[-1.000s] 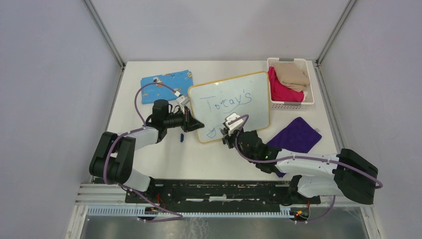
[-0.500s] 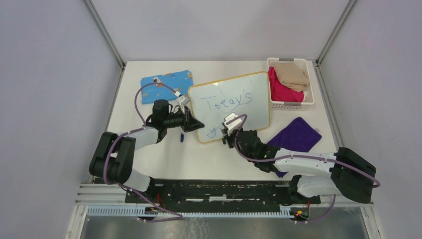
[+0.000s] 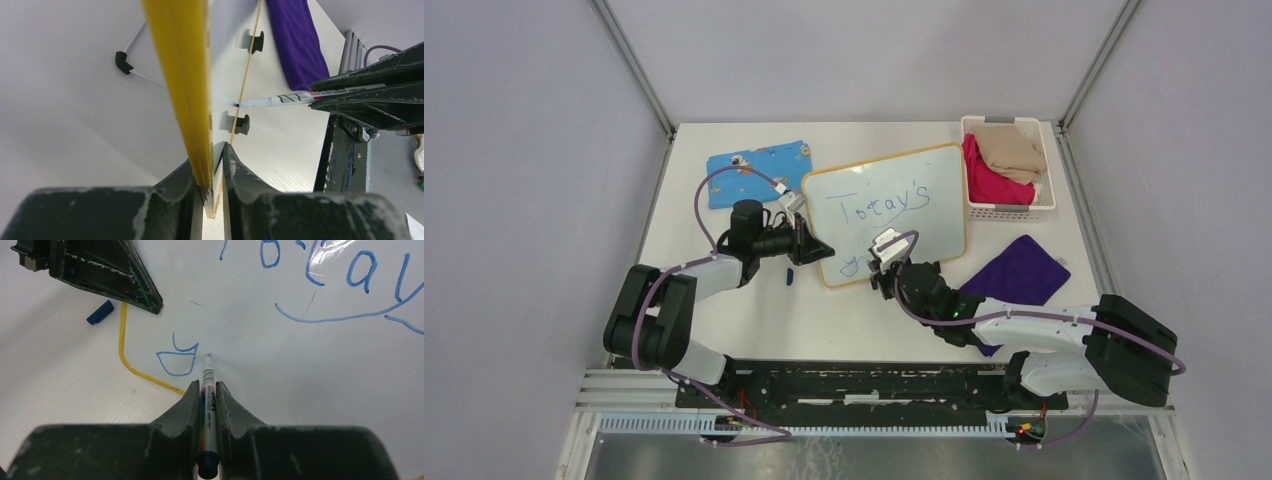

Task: Write a sentence on the whiteboard

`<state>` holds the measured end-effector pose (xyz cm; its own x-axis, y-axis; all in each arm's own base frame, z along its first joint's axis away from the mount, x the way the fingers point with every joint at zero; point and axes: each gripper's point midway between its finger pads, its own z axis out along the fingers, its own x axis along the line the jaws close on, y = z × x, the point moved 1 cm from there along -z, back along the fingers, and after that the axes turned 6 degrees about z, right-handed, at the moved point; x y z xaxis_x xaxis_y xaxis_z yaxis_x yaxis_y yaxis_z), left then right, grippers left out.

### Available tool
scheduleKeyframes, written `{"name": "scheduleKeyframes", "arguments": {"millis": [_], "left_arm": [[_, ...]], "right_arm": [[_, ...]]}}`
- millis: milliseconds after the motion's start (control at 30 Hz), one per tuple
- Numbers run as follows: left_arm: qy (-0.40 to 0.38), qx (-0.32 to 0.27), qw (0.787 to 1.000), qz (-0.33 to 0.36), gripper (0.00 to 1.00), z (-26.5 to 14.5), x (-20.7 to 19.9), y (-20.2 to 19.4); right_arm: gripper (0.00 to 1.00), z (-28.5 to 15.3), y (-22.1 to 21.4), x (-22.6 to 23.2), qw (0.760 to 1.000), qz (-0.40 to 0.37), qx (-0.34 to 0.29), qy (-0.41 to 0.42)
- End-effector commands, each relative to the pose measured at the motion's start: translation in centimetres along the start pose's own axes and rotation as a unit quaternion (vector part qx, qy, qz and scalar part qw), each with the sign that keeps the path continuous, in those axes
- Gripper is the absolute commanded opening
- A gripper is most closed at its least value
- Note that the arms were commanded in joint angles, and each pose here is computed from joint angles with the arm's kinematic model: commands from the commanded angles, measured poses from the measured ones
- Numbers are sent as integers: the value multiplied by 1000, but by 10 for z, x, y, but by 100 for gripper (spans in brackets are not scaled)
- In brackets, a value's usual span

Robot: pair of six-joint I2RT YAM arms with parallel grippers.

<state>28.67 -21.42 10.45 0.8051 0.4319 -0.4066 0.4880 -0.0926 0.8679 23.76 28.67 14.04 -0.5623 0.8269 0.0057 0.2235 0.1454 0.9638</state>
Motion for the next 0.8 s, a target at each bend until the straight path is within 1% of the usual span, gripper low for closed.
{"name": "scheduleKeyframes", "arguments": {"millis": [0,167,367,567,767], "left_arm": [[27,41,999,11,18,2,10,-24],[27,41,999,11,18,2,10,-24],[26,43,999,10,19,2,10,-25],[26,43,999,9,18,3,10,-25],[26,44,999,8,19,3,10,-25]], "right_arm": [[0,-3,-1,-13,1000,11,-6,-24],[0,-4,-1,-22,999,12,-6,-35],[0,-2,12,-28,999,14,-17,-44],[0,1,30,-24,999,12,-32,-37],[0,4,35,-20,999,11,-34,-30]]}}
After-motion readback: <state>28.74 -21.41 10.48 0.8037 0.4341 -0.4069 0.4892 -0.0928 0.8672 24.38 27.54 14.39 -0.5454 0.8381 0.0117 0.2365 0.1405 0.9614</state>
